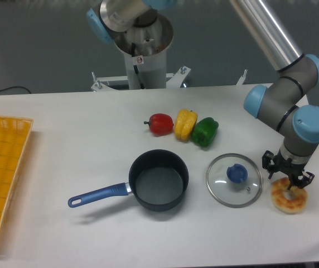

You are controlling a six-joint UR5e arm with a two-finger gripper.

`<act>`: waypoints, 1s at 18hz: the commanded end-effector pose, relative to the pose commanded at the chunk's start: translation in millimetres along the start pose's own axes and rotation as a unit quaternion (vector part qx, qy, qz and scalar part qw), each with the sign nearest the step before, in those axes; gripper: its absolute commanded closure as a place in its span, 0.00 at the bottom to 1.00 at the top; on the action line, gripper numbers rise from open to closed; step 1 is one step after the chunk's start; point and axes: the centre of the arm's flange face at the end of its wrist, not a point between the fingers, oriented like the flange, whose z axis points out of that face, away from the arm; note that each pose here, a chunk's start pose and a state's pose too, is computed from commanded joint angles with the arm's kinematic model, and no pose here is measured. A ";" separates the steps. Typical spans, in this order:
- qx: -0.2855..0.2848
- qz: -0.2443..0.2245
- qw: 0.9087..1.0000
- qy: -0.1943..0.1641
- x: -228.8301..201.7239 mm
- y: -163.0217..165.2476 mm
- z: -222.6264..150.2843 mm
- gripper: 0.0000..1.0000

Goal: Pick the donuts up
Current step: 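Close the gripper on the donut ring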

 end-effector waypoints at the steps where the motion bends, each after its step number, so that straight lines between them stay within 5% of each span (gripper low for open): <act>1: 0.000 -0.001 1.000 0.001 0.5 0.1 0.6 0.47; 4: -0.001 0.000 1.000 0.001 0.9 0.3 0.2 0.69; 10: -0.002 0.002 1.000 -0.002 0.6 0.5 -2.2 0.97; 18: -0.001 0.002 1.000 -0.006 2.2 2.5 -15.1 1.00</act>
